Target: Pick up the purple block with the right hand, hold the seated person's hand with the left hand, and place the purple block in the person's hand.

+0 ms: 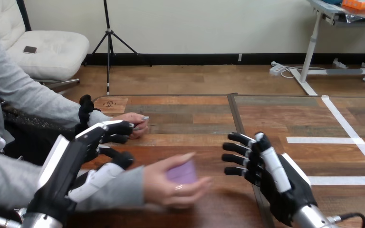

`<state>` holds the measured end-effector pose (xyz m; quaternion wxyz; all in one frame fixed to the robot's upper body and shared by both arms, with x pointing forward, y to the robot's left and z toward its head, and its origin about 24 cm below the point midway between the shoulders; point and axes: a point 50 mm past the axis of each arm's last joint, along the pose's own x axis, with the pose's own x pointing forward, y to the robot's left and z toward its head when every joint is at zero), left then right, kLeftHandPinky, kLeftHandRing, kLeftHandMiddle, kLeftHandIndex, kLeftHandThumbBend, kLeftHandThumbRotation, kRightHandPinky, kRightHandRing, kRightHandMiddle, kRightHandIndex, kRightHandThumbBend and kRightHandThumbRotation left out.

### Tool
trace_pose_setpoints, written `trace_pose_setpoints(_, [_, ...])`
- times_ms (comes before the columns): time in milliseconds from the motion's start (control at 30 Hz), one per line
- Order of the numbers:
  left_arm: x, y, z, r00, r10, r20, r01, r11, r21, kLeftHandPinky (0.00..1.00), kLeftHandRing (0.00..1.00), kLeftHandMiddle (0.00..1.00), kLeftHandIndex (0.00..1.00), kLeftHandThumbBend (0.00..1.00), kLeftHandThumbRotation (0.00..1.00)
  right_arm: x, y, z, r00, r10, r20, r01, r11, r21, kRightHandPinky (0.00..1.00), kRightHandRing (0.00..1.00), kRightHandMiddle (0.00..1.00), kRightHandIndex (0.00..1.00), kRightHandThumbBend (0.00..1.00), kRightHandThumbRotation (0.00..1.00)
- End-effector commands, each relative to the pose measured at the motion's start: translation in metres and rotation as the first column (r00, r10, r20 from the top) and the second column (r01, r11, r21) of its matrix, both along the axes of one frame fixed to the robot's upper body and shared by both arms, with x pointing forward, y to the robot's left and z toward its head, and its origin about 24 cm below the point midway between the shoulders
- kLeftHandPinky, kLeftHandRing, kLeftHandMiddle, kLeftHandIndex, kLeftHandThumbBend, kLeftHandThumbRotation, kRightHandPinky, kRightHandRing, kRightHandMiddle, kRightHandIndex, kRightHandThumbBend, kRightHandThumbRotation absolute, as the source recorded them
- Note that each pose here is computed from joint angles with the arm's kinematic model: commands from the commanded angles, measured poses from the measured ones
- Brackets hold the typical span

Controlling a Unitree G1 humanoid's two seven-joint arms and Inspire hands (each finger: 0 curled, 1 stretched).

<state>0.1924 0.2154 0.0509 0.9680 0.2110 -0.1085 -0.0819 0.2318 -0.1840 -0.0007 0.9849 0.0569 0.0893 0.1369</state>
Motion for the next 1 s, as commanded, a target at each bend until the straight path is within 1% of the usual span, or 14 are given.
trace_pose_setpoints(0, [0.0,0.002,0.018,0.992,0.034,0.125,-0.028,0.998,-0.05,0.67,0.8,0.8,0.75,0.93,0.98,0.003,-0.003,0.019,0.992,-0.049,0.118,0.045,0.998,0.034,0.82,0.84,0.83,0.84,0.88,0.94])
trace_pose_setpoints(100, [-0.004,0.004,0.017,0.99,0.041,0.134,-0.031,0.997,-0.076,0.68,0.82,0.81,0.76,0.9,0.99,-0.001,-0.005,0.019,0.99,-0.06,0.13,0.055,0.997,0.045,0.86,0.86,0.83,0.84,0.9,0.96])
trace_pose_setpoints(233, [-0.009,0.006,0.016,0.99,0.037,0.136,-0.023,0.994,-0.106,0.69,0.84,0.82,0.78,0.85,1.0,-0.008,-0.006,0.02,0.987,-0.068,0.146,0.059,0.996,0.06,0.9,0.88,0.85,0.86,0.92,0.98])
trace_pose_setpoints(267, [-0.011,0.006,0.015,0.99,0.038,0.136,-0.023,0.993,-0.113,0.71,0.85,0.83,0.79,0.82,1.0,-0.009,-0.006,0.02,0.986,-0.069,0.149,0.06,0.996,0.064,0.91,0.89,0.86,0.87,0.93,0.99])
trace_pose_setpoints(433, [-0.018,0.007,0.015,0.988,0.052,0.146,-0.028,0.986,-0.162,0.72,0.87,0.84,0.81,0.76,1.0,-0.018,-0.007,0.022,0.984,-0.081,0.16,0.067,0.994,0.091,0.94,0.9,0.88,0.89,0.95,1.0])
trace_pose_setpoints(567, [-0.024,0.007,0.014,0.986,0.061,0.156,-0.032,0.983,-0.182,0.74,0.88,0.85,0.81,0.71,1.0,-0.025,-0.008,0.023,0.982,-0.09,0.168,0.073,0.992,0.104,0.96,0.91,0.9,0.9,0.95,1.0])
trace_pose_setpoints(633, [-0.028,0.007,0.013,0.986,0.068,0.154,-0.037,0.98,-0.196,0.75,0.88,0.85,0.82,0.7,1.0,-0.028,-0.009,0.024,0.981,-0.09,0.174,0.071,0.991,0.111,0.96,0.91,0.91,0.9,0.95,1.0])
trace_pose_setpoints(733, [-0.033,0.007,0.011,0.986,0.081,0.144,-0.047,0.973,-0.226,0.78,0.89,0.86,0.82,0.7,1.0,-0.032,-0.01,0.025,0.979,-0.089,0.185,0.066,0.99,0.125,0.96,0.91,0.91,0.91,0.94,1.0])
trace_pose_setpoints(867, [-0.04,0.005,0.01,0.987,0.104,0.123,-0.068,0.962,-0.265,0.84,0.91,0.87,0.83,0.72,1.0,-0.037,-0.011,0.025,0.977,-0.087,0.193,0.059,0.988,0.145,0.94,0.92,0.92,0.91,0.94,1.0])
trace_pose_setpoints(967, [-0.044,0.003,0.008,0.987,0.12,0.108,-0.084,0.953,-0.292,0.85,0.91,0.87,0.84,0.74,1.0,-0.041,-0.011,0.026,0.977,-0.085,0.194,0.055,0.986,0.156,0.93,0.92,0.92,0.91,0.94,1.0])
